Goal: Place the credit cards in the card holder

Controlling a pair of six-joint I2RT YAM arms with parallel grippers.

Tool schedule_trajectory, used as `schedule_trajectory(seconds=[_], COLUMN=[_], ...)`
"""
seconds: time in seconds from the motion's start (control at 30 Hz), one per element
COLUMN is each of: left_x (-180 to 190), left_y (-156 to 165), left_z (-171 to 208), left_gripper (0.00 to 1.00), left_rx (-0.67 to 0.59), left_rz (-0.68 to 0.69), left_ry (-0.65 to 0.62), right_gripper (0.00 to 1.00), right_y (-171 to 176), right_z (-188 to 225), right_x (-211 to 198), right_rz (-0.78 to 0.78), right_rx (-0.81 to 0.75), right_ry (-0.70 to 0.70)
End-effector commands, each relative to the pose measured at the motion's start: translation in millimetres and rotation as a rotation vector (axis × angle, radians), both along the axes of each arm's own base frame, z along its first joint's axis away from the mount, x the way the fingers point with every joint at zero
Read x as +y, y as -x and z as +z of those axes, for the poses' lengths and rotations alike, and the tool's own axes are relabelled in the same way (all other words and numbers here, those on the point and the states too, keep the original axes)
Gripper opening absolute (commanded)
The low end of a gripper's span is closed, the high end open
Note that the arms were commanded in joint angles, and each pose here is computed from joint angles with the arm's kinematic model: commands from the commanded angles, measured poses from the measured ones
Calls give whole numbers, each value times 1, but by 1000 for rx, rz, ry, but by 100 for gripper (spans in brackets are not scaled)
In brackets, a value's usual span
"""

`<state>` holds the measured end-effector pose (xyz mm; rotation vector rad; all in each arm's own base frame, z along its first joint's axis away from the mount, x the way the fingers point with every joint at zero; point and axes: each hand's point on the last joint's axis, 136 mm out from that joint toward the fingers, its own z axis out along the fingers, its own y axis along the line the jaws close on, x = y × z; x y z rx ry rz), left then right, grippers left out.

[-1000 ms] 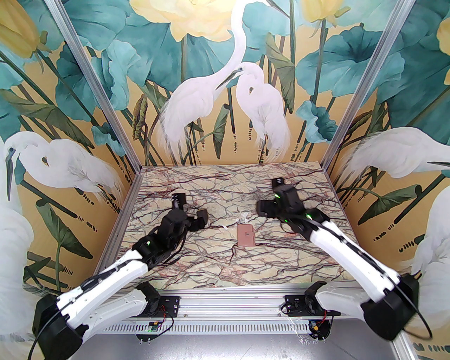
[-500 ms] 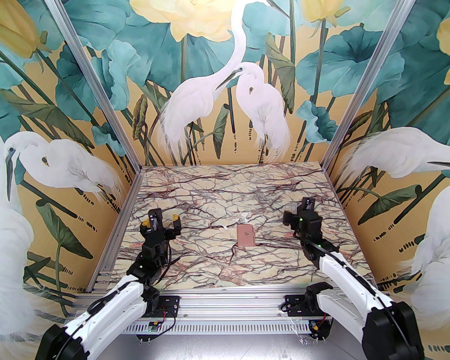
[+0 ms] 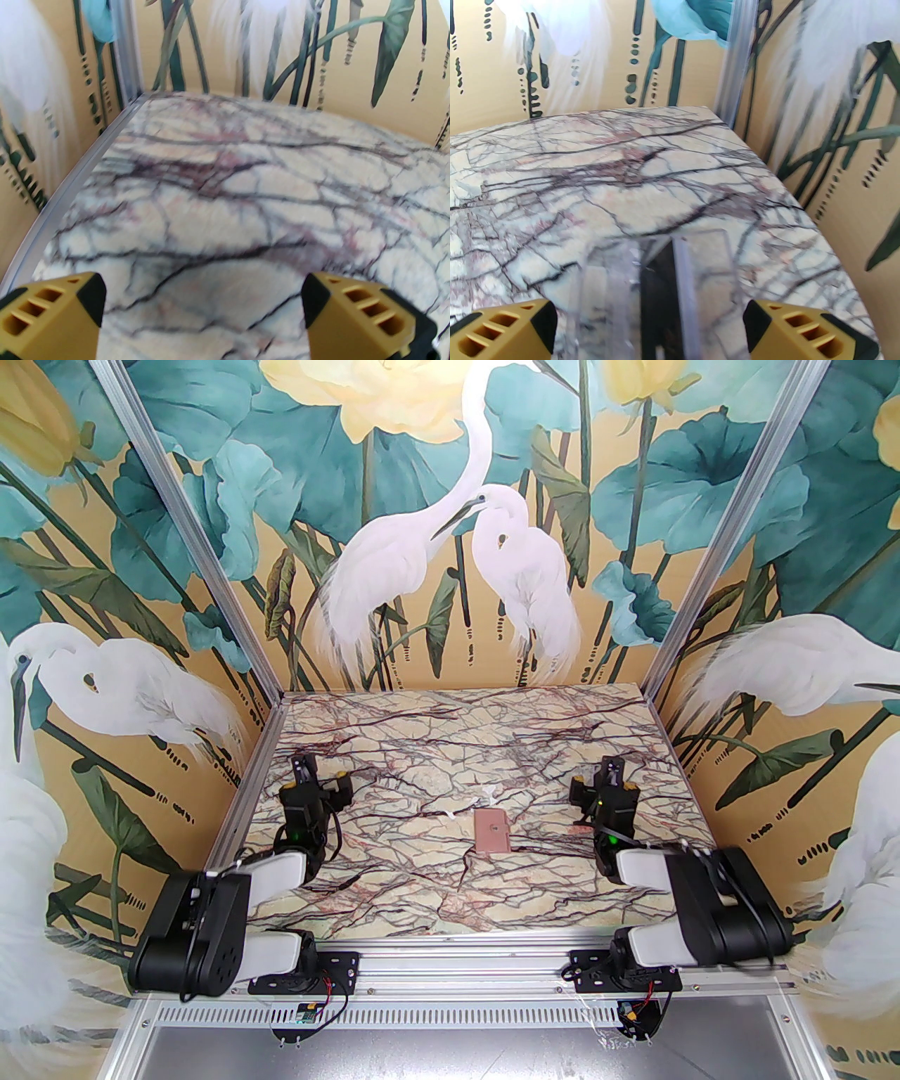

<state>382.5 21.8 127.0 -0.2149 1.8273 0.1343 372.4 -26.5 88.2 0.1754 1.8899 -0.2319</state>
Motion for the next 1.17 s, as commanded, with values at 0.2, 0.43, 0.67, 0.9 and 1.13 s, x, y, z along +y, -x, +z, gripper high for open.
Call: schedule_trajectory(seconds=[0.2,0.43,0.67,0.9,1.13], left_x=[-8,-7,-7,-7,-7], left_y=[-21,-20,-20,-20,-20], left_z=[-11,-9,-9,-9,-9], left_gripper=[99,99,99,99,99], left_rx=[-25,-49,-48,-46,-48], left_rz=[-106,-104,-104,-104,-104], left_ry=[43,33,33,33,33], right_gripper=[98,99,99,99,99], right_y=[-25,-25,-24,-27,-27], right_z=[22,22,22,21,21], right_x=[-10,-8,-9,-8,-4], right_rz=[9,13,11,20,49], right_rx=[-64,-64,-64,-57,-55], right_ry=[-65,-64,-64,-69,-73])
